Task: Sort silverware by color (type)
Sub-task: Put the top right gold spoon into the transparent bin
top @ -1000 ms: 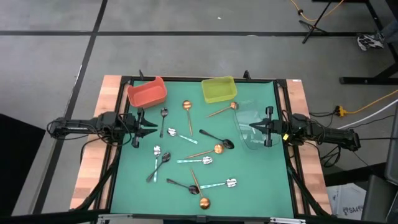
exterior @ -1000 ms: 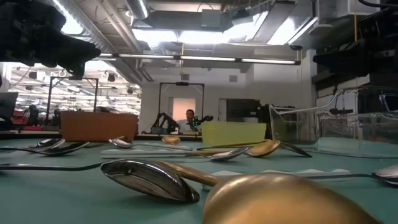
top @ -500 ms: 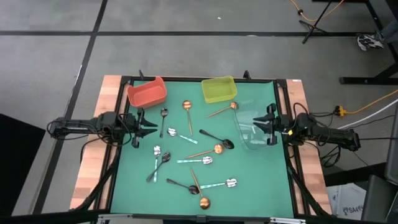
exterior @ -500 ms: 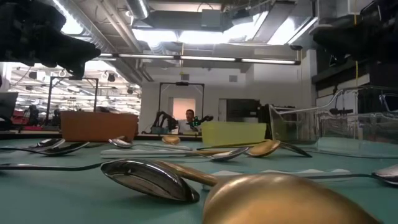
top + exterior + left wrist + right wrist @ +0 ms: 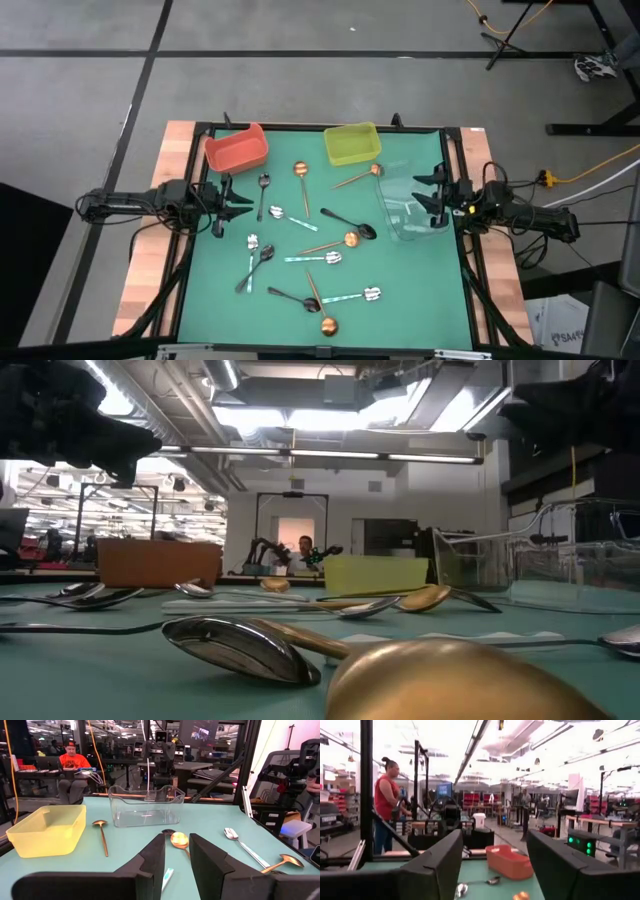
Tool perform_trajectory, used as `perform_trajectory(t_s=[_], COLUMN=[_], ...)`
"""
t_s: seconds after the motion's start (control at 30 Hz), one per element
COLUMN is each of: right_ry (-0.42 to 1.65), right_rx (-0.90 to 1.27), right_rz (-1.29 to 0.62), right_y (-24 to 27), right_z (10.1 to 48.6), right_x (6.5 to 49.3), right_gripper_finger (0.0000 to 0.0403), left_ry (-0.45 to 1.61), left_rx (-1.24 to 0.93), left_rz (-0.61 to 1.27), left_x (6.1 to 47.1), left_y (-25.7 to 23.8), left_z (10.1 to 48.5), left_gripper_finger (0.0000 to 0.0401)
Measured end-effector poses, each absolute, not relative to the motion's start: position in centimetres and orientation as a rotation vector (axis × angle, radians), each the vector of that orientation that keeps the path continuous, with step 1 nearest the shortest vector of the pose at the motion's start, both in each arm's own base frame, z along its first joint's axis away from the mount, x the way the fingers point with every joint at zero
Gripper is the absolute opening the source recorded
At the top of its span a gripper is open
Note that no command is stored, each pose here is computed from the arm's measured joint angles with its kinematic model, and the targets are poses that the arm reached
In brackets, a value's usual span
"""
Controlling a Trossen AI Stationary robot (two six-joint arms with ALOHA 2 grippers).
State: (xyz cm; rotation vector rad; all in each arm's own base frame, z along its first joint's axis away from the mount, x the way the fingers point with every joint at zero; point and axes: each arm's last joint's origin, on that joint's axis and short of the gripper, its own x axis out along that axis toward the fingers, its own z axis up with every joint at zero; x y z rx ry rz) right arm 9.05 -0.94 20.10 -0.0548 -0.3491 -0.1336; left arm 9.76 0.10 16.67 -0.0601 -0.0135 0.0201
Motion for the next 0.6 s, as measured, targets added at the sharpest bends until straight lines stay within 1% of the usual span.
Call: perform_trajectory(t_s=[0.27, 0.5, 0.6], right_ry=[-0.378, -0.366, -0.298], right_rx=[-0.035, -0.040, -0.042], right_rz=[-0.256, -0.275, -0.289], right_y=[-1.3, -1.4, -1.5], right_z=[20.7, 23.4, 24.6], right_x=[8.8, 9.1, 9.9], right_gripper_finger=[0.0221, 0.0221, 0.0221], left_ry=[-0.014, -0.014, -0.014], left_rx=[-0.072, -0.072, -0.072], left_rz=[0.020, 0.020, 0.020], left_x=[9.8, 9.8, 9.8], left_y=[0.1, 0.1, 0.1], left_z=[16.7, 16.7, 16.7], left_gripper_finger=[0.0082, 0.0082, 0.0082])
